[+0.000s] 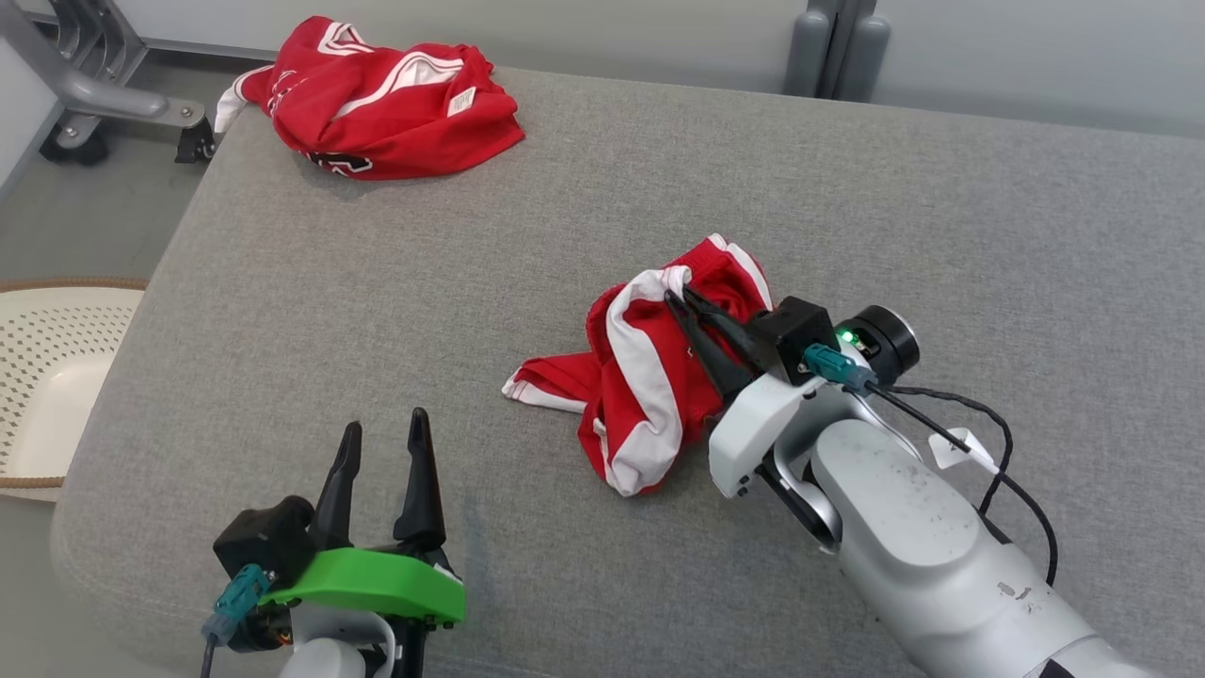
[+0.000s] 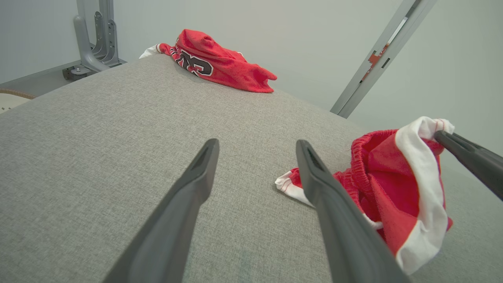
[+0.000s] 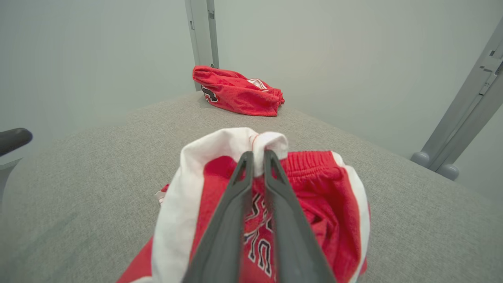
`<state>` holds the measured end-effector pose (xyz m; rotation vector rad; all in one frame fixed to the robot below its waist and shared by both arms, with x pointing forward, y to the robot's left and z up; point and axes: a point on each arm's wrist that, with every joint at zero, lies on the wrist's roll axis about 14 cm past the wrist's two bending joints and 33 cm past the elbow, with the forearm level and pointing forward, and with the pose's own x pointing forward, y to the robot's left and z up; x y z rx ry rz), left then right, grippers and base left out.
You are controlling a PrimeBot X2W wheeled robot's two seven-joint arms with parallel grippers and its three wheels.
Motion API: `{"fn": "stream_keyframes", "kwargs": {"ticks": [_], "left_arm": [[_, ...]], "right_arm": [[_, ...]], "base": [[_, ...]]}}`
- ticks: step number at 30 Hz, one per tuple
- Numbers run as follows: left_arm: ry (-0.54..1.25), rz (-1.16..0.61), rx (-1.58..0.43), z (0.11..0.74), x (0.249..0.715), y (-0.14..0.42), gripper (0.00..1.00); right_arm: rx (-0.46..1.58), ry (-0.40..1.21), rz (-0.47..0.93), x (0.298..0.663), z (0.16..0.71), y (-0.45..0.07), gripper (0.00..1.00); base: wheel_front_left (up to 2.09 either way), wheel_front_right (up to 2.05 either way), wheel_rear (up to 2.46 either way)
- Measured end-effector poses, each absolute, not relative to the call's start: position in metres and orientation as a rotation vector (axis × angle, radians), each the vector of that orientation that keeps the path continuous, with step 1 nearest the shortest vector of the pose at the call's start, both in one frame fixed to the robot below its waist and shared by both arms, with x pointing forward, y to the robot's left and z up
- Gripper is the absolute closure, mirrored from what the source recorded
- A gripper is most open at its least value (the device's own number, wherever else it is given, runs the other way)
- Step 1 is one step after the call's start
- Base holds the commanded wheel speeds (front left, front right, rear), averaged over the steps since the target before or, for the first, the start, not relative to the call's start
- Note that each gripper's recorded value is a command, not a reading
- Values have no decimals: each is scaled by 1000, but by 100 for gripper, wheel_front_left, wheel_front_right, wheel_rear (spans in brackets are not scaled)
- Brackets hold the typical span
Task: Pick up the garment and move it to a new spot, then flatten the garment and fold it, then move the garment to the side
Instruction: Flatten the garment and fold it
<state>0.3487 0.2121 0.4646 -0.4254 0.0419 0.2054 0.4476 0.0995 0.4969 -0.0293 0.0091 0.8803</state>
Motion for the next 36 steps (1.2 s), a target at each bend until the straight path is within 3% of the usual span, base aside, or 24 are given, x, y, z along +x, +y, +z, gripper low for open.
{"fn": "stream_keyframes", "kwargs": {"ticks": [8, 14, 24, 36], "left_arm": [[35, 184, -432, 468, 356, 205, 0], [39, 140, -438, 468, 363, 190, 0], [57, 54, -425, 465, 379, 164, 0], [87, 35, -414, 455, 390, 160, 0]], "right_arm": [[30, -129, 799, 464, 543, 78, 100], [28, -181, 613, 467, 548, 1, 100], [-16, -54, 285, 450, 497, -125, 100], [-38, 159, 127, 442, 427, -176, 100]], "base": [[0, 0, 0], [0, 0, 0], [0, 0, 0], [0, 0, 0]]}}
